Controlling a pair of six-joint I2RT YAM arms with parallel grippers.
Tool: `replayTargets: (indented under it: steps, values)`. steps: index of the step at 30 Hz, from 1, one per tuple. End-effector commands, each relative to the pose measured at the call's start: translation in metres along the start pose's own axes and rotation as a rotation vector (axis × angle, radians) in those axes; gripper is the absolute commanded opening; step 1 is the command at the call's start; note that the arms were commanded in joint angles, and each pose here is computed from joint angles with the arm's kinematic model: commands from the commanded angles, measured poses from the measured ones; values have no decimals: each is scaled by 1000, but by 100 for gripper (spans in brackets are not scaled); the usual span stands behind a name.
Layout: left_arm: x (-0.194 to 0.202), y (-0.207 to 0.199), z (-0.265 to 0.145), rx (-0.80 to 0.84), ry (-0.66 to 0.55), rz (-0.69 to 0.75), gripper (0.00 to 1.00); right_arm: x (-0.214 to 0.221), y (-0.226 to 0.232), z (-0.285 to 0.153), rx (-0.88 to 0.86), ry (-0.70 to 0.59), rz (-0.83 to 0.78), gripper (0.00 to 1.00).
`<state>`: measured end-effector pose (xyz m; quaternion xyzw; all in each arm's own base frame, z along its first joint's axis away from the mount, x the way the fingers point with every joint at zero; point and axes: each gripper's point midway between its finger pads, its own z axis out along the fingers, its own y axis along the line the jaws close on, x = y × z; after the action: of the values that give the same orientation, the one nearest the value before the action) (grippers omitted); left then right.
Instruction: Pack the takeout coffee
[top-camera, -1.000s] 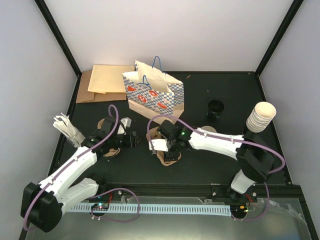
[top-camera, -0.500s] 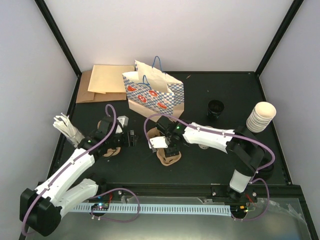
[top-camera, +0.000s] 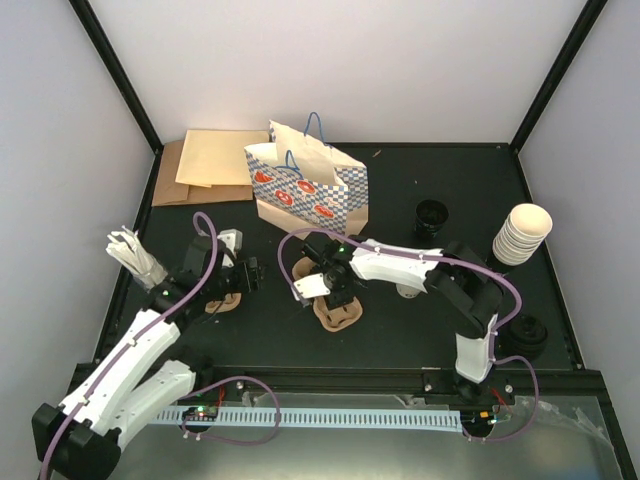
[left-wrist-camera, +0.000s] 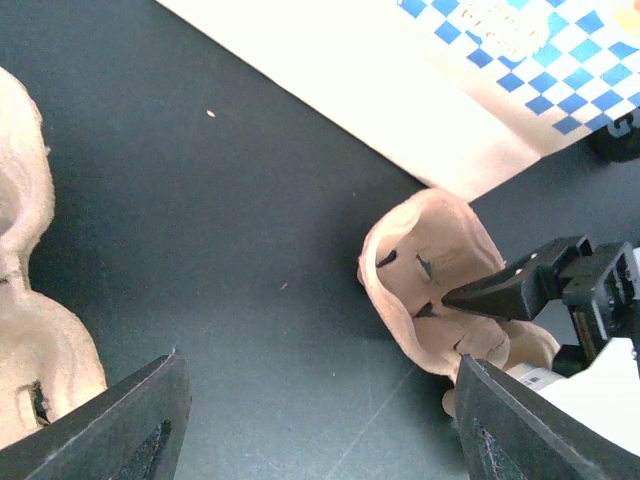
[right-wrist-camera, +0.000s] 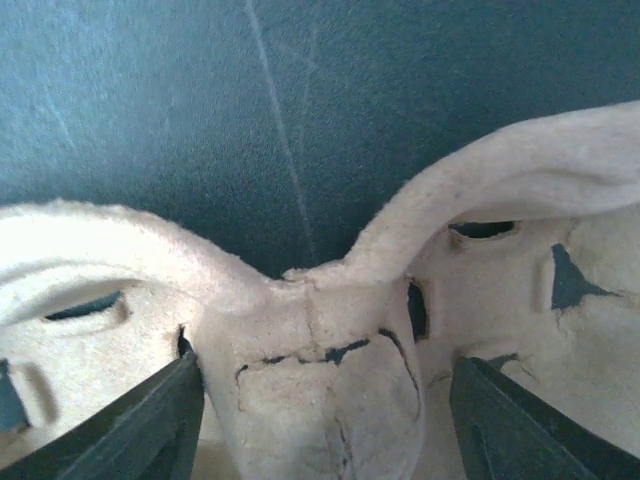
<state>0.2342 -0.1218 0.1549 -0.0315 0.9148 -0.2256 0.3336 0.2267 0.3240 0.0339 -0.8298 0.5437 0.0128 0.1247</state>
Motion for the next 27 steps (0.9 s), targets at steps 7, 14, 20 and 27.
replayTargets:
  steps: [7,14,20,27]
  values:
    - [-20,-1,-15,-15,-73,7,75,-5,7,-2,-68,-59,-47,51]
    - [-23,-3,-18,-13,-80,9,75,-14,5,-14,-62,-103,-43,40]
    - [-35,-4,-33,-30,-120,14,75,-28,0,-43,-15,-187,-24,40]
    - [-61,-8,-73,-66,-224,33,75,-58,-2,-106,96,-411,-19,40]
